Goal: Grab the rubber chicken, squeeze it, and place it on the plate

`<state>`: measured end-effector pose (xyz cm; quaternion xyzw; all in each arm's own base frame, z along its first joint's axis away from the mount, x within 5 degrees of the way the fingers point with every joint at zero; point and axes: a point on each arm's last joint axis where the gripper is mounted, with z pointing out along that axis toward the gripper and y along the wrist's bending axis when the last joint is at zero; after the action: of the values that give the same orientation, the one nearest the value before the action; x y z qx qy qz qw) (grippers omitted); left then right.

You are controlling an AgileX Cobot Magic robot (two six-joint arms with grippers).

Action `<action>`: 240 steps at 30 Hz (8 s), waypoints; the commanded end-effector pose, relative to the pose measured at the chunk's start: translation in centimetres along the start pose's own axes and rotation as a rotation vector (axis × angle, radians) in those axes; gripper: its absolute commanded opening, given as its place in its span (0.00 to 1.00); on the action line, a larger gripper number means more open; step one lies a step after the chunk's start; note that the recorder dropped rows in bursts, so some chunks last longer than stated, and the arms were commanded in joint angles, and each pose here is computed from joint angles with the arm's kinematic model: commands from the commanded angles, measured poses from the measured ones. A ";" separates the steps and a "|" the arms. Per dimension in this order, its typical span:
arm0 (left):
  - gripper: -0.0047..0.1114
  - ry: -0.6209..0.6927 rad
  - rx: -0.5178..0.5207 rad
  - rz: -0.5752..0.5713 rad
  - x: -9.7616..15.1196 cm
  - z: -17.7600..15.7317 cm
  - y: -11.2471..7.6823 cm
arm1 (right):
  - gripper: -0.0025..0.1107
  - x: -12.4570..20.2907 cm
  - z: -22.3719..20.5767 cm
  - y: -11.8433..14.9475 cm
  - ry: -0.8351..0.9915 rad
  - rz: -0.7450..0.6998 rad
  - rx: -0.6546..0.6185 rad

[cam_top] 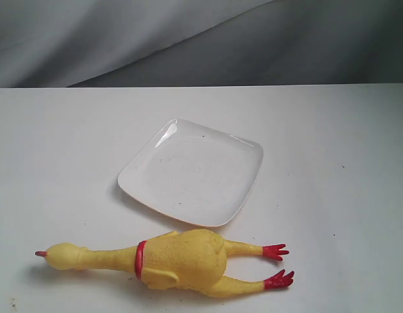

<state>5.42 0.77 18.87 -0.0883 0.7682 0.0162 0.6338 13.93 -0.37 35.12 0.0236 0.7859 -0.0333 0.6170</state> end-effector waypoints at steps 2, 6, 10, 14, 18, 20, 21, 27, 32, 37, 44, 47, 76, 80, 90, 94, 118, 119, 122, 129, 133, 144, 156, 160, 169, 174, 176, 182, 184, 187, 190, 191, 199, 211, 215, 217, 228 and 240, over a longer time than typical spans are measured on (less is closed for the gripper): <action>0.04 0.000 -0.001 -0.002 0.1 0.0 0.0 | 0.02 -0.5 3.2 2.5 0.347 -0.375 -0.178; 0.04 0.000 -0.001 -0.002 0.1 0.0 0.0 | 0.02 1.2 4.4 6.3 0.484 -0.544 -0.552; 0.04 0.000 -0.001 -0.002 0.1 0.0 0.0 | 0.02 3.4 5.3 9.3 0.592 -0.620 -0.826; 0.04 0.000 -0.001 -0.002 0.1 0.0 0.0 | 0.02 6.4 6.6 11.5 0.716 -0.658 -0.912; 0.04 0.000 -0.001 -0.002 0.1 0.0 0.0 | 0.05 9.9 7.1 13.9 0.743 -0.753 -0.984; 0.04 0.000 -0.001 -0.002 0.1 0.0 0.0 | 0.13 11.2 7.1 15.1 0.728 -0.786 -0.999; 0.04 0.000 -0.001 -0.002 0.1 0.0 0.0 | 0.19 11.7 7.1 15.7 0.718 -0.802 -1.007; 0.04 0.000 -0.001 -0.002 0.1 0.0 0.0 | 0.48 14.2 6.8 19.0 0.774 -0.762 -1.078; 0.04 0.000 -0.001 -0.002 0.1 0.0 0.0 | 0.48 16.8 7.6 20.3 0.827 -0.798 -1.079; 0.04 0.000 -0.001 -0.002 0.1 0.0 0.0 | 0.48 19.1 8.3 21.3 0.851 -0.839 -1.066; 0.04 0.000 -0.001 -0.002 0.1 0.0 0.0 | 0.31 21.2 9.1 22.3 0.836 -0.862 -1.033; 0.04 0.000 -0.001 -0.002 0.1 0.0 0.0 | 0.10 21.2 9.1 22.3 0.831 -0.863 -1.031; 0.04 -0.101 0.004 0.015 -0.8 0.0 0.0 | 0.02 3.9 -0.1 16.4 0.284 -0.697 -1.041; 0.04 -0.378 0.048 -0.100 -3.2 -0.6 -0.3 | 0.02 3.2 -0.3 16.4 0.227 -0.639 -1.030; 0.04 -0.813 0.379 -0.165 -6.6 -3.4 -2.4 | 0.02 2.2 -0.3 16.9 0.181 -0.470 -1.029; 0.04 -0.670 0.649 0.080 -5.6 -3.6 -5.4 | 0.02 2.2 -0.3 16.9 0.181 -0.470 -1.029; 0.66 -0.073 1.174 0.594 -11.9 3.7 -10.8 | 0.02 2.7 -0.7 16.9 0.247 -0.460 -1.065; 0.66 -0.055 1.185 0.609 -11.5 4.3 -11.1 | 0.02 2.7 -0.7 16.9 0.248 -0.461 -1.066; 0.66 -0.013 1.181 0.668 -10.3 6.2 -12.0 | 0.02 2.7 -0.7 16.9 0.256 -0.451 -1.064; 0.66 -0.035 1.115 0.883 -9.2 8.5 -13.8 | 0.02 2.7 -0.7 16.9 0.259 -0.447 -1.064; 0.66 -0.064 1.071 0.999 -8.8 9.0 -14.7 | 0.02 2.7 -0.7 16.9 0.262 -0.442 -1.063; 0.66 -0.019 1.159 1.010 -7.1 10.2 -17.1 | 0.02 2.7 -0.7 17.0 0.265 -0.424 -1.068; 0.20 -0.052 1.194 0.942 -7.4 10.3 -17.8 | 0.02 2.8 -0.8 17.0 0.271 -0.431 -1.073; 0.19 -0.053 1.217 1.024 -7.0 10.2 -17.6 | 0.02 2.8 -0.8 17.0 0.271 -0.431 -1.073; 0.05 -0.050 1.202 0.920 -7.5 10.3 -17.8 | 0.02 2.8 -0.8 17.0 0.271 -0.431 -1.073; 0.04 -0.050 1.197 0.928 -7.4 10.3 -17.8 | 0.02 2.8 -0.8 17.0 0.271 -0.431 -1.073; 0.04 -0.045 1.180 0.934 -7.4 10.4 -17.7 | 0.02 2.8 -0.8 17.0 0.271 -0.431 -1.073; 0.37 -0.032 1.196 0.909 -7.4 10.3 -17.8 | 0.02 2.8 -0.8 17.0 0.271 -0.431 -1.073; 0.59 0.008 1.186 0.831 -7.5 10.3 -17.8 | 0.02 2.8 -0.8 17.0 0.271 -0.431 -1.073; 0.77 0.046 1.170 0.750 -7.6 10.4 -17.9 | 0.02 2.7 -0.8 17.0 0.270 -0.431 -1.073; 0.76 0.047 1.173 0.761 -7.6 10.4 -17.8 | 0.02 2.7 -0.8 17.0 0.270 -0.431 -1.073; 0.75 0.046 1.176 0.773 -7.5 10.3 -17.8 | 0.02 2.7 -0.8 17.0 0.270 -0.431 -1.073; 0.69 0.045 1.189 0.838 -7.2 10.3 -17.7 | 0.02 2.7 -0.8 17.0 0.270 -0.429 -1.073; 0.05 0.033 1.217 0.898 -7.0 10.1 -17.7 | 0.02 2.7 -0.8 17.0 0.272 -0.424 -1.074; 0.04 0.033 1.219 0.906 -7.0 10.1 -17.6 | 0.02 2.7 -0.8 17.0 0.272 -0.424 -1.074; 0.04 0.034 1.210 0.909 -7.0 10.2 -17.6 | 0.02 2.7 -0.8 17.0 0.272 -0.424 -1.074; 0.79 0.058 1.149 0.787 -7.4 10.6 -17.7 | 0.02 2.7 -0.8 17.0 0.272 -0.424 -1.074; 0.56 0.056 1.156 0.815 -7.3 10.5 -17.6 | 0.02 2.7 -0.8 17.0 0.272 -0.424 -1.074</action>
<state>19.74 -14.22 25.42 0.5546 0.6417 -0.1639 0.5037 13.78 16.62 31.70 -0.4526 0.7581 0.2465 0.3995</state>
